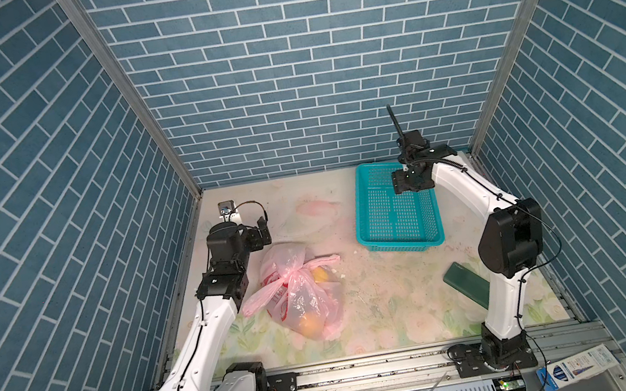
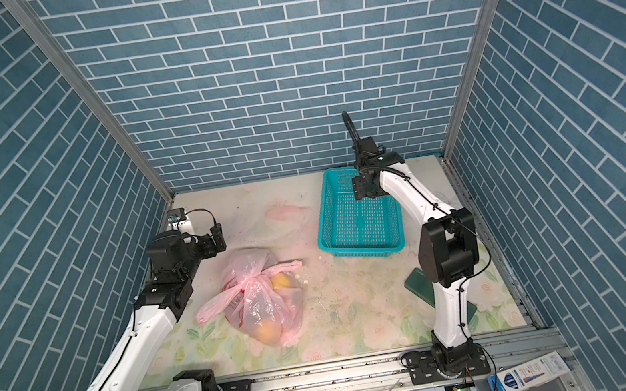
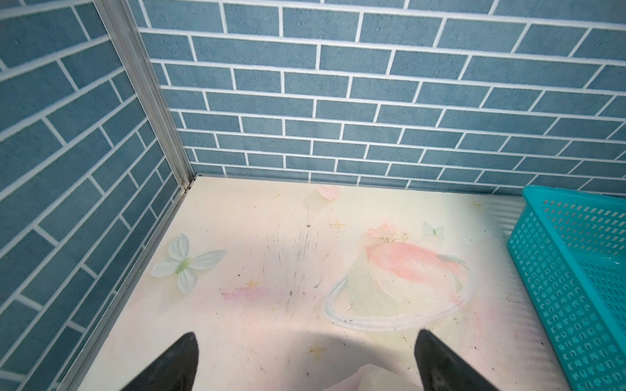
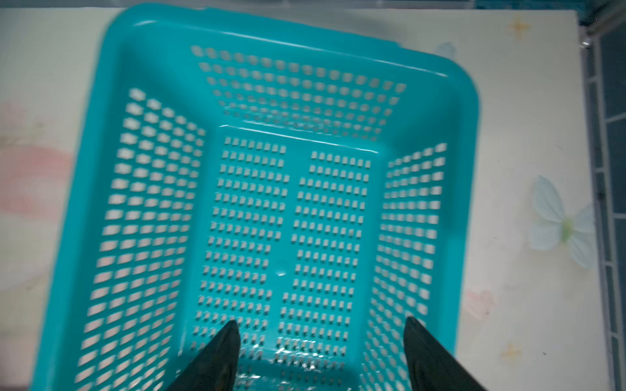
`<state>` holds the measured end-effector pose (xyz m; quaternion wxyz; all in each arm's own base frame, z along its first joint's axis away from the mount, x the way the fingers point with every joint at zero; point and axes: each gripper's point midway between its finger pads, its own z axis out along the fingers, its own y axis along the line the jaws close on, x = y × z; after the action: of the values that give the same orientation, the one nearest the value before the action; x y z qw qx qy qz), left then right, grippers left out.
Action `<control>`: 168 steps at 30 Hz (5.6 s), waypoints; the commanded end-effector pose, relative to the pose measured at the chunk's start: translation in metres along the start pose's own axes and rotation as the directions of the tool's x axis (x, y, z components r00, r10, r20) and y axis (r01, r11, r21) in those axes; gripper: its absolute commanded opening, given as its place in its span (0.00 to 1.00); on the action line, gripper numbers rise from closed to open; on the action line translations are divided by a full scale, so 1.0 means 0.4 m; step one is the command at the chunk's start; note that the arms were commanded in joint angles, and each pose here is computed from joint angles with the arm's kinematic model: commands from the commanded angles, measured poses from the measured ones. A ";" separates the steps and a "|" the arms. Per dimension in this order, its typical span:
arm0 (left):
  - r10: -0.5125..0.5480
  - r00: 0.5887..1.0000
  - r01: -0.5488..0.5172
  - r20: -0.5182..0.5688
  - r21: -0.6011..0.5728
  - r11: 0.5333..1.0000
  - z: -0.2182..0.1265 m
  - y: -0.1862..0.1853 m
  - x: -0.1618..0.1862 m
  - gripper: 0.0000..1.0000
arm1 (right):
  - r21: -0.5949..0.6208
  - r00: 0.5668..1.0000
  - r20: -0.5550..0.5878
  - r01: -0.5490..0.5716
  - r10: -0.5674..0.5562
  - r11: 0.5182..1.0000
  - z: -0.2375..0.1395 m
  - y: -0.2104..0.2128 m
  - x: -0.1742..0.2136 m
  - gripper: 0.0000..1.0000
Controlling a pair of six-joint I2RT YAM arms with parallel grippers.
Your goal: Untie the knot of the plastic bag and take out the fruit
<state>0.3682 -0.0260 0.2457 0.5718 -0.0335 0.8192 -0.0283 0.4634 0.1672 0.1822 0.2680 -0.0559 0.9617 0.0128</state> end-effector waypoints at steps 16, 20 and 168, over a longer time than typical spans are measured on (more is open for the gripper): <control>-0.056 0.992 0.076 -0.110 0.191 0.979 0.022 -0.088 0.057 1.00 | -0.128 0.990 -0.123 0.053 -0.069 0.990 0.180 0.306 0.056 0.72; -0.057 0.992 0.077 -0.113 0.187 0.979 0.026 -0.087 0.060 1.00 | -0.099 0.984 -0.153 0.079 -0.094 0.992 0.200 0.289 0.087 0.64; 0.498 0.795 -0.211 -0.345 0.613 0.761 -0.226 -0.729 0.377 0.68 | -0.633 0.952 0.078 0.276 -0.295 0.723 -0.303 0.175 0.441 0.99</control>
<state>0.2323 -0.3262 0.1709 0.3151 0.3027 0.8841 -0.1660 0.2454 0.2125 0.1994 0.2132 -0.2655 0.8896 0.3045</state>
